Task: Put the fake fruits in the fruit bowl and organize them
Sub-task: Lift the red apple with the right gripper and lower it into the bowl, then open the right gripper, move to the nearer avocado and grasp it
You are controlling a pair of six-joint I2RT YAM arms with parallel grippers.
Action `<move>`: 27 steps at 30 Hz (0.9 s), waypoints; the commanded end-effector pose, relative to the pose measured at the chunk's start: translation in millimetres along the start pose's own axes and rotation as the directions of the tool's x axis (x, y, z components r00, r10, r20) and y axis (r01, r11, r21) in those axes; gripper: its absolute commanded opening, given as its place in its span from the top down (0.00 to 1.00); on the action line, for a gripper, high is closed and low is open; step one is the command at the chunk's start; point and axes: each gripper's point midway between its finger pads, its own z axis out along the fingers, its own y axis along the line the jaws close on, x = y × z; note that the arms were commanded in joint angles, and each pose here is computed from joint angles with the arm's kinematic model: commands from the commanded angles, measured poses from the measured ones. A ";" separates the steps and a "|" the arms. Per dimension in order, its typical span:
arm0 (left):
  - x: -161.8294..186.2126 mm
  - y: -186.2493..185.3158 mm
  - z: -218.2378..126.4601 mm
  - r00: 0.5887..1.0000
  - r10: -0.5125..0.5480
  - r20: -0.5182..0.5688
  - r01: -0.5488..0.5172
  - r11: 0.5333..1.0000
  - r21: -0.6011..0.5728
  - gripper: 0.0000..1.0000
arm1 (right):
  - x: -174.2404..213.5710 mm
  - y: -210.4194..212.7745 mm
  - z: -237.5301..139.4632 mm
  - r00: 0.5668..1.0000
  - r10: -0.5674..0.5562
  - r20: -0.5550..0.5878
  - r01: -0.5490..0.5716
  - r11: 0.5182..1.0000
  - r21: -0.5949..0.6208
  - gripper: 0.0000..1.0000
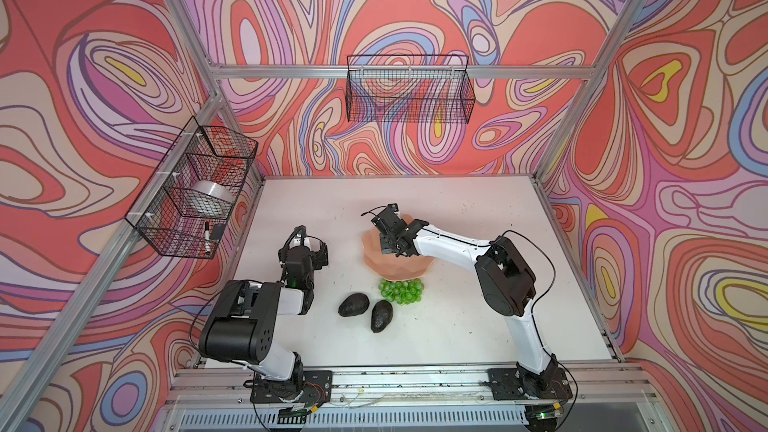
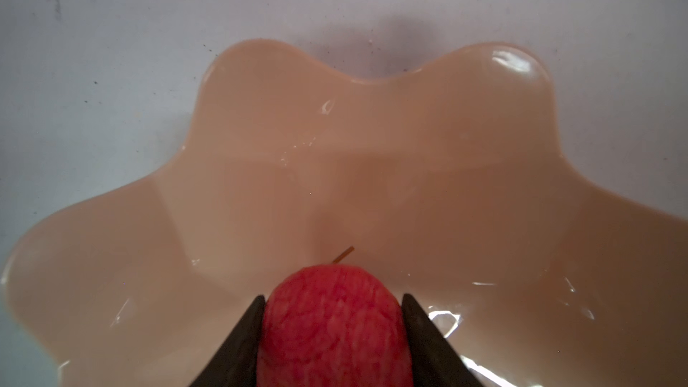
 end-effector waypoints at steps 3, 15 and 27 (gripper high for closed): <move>-9.6 2.2 2.7 1.000 -0.018 0.026 0.018 1.000 -0.007 0.00 | 2.4 1.5 13.8 1.000 0.003 -0.013 -0.003 1.000 -0.010 0.44; -9.9 2.4 2.6 0.999 -0.018 0.027 0.018 1.000 -0.008 0.00 | -34.5 -4.7 -37.8 0.995 0.019 0.094 -0.017 1.000 -0.021 0.12; -9.7 2.1 2.7 0.999 -0.018 0.027 0.018 1.000 -0.007 0.00 | 52.5 13.7 -157.1 0.992 0.080 0.094 -0.073 0.995 -0.072 0.11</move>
